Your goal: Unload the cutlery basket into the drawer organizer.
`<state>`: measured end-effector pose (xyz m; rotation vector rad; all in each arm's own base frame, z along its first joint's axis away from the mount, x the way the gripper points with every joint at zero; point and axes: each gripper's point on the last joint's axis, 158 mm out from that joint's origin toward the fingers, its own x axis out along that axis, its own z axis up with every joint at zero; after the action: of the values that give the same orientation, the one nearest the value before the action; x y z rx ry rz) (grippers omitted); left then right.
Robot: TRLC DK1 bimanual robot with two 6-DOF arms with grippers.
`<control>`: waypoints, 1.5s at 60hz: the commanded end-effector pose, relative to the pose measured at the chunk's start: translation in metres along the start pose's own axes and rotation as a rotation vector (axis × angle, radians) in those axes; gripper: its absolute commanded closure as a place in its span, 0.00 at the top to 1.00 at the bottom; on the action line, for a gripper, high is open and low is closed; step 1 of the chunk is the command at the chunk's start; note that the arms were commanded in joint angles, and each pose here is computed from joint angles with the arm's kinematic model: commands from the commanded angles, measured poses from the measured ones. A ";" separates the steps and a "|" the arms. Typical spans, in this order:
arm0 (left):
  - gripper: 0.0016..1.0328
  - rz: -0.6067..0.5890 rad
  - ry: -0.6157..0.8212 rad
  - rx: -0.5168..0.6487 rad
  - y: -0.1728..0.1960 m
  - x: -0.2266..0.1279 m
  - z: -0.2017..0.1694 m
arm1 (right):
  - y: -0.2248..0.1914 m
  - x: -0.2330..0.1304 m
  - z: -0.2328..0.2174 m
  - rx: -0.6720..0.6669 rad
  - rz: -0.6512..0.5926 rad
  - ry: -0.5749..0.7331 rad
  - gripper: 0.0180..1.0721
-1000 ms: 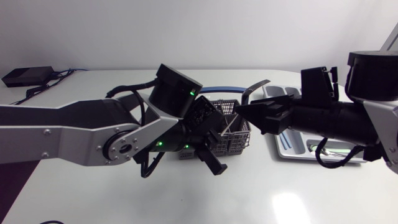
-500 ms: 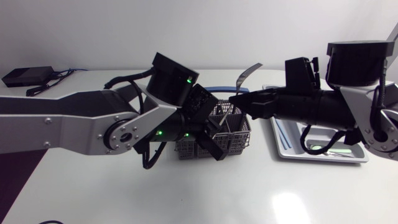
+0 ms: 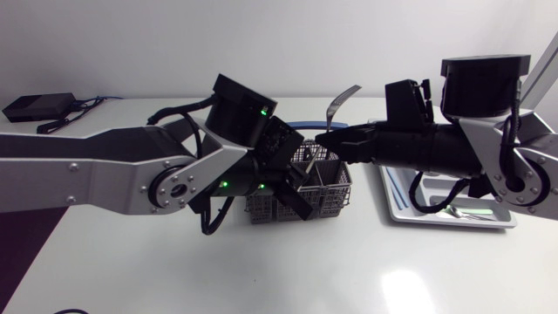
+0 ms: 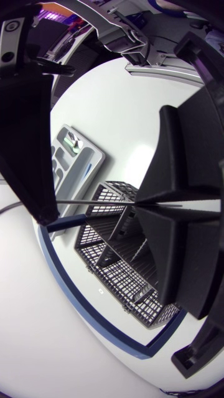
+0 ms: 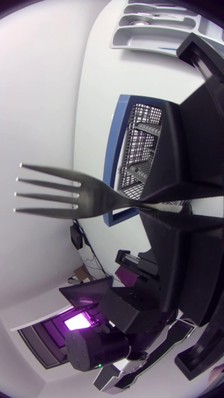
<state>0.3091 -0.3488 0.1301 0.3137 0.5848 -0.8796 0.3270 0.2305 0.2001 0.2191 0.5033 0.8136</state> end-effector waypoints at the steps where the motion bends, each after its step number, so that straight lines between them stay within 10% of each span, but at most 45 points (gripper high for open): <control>1: 0.03 0.012 -0.038 -0.028 0.007 0.001 0.015 | 0.004 0.003 0.007 0.006 0.007 -0.013 0.05; 25: 0.72 0.037 -0.068 -0.004 0.010 -0.015 0.021 | 0.006 -0.009 0.008 0.005 0.013 -0.021 0.05; 90: 0.76 0.271 0.129 -0.010 0.113 -0.071 -0.051 | -0.338 -0.161 0.025 0.064 -0.589 0.252 0.05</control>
<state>0.3498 -0.2205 0.1435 0.4074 0.6323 -0.6048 0.4489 -0.0986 0.1584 0.0562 0.7618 0.2520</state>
